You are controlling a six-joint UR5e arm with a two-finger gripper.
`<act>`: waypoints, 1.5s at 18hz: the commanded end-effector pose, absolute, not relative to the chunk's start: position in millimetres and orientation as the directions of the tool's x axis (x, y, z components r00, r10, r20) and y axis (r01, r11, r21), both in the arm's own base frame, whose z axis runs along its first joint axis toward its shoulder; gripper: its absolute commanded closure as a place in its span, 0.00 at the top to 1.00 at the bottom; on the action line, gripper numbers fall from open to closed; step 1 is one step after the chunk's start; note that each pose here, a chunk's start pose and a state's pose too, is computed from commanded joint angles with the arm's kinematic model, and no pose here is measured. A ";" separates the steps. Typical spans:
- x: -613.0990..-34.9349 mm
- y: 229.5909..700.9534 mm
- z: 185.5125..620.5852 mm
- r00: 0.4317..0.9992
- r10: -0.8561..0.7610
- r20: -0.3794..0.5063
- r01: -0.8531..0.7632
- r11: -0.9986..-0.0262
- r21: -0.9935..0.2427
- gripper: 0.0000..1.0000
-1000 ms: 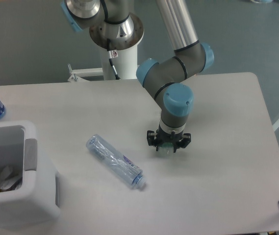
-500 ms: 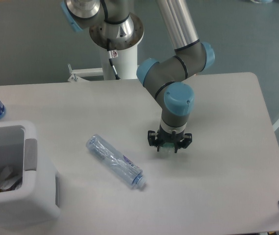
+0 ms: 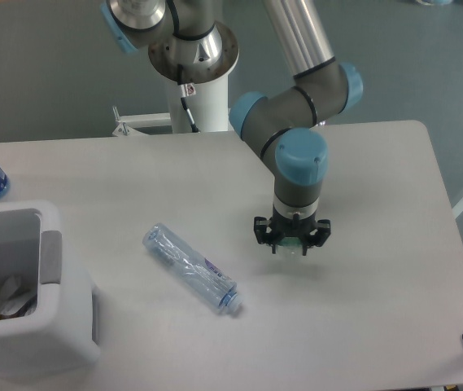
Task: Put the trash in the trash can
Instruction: 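Carry the held bottle over the white trash bin and release it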
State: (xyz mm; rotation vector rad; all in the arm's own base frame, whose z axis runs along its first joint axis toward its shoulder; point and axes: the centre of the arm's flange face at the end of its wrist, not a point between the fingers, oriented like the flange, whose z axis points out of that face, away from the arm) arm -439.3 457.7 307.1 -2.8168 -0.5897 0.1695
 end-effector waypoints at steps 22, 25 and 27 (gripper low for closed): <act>-286.5 601.4 591.7 0.921 0.367 0.133 0.331 -0.553 -0.764 0.63; -255.4 613.1 606.7 0.940 0.318 0.123 0.289 -0.552 -0.782 0.63; -231.9 622.7 611.4 0.952 0.281 0.120 0.264 -0.557 -0.787 0.63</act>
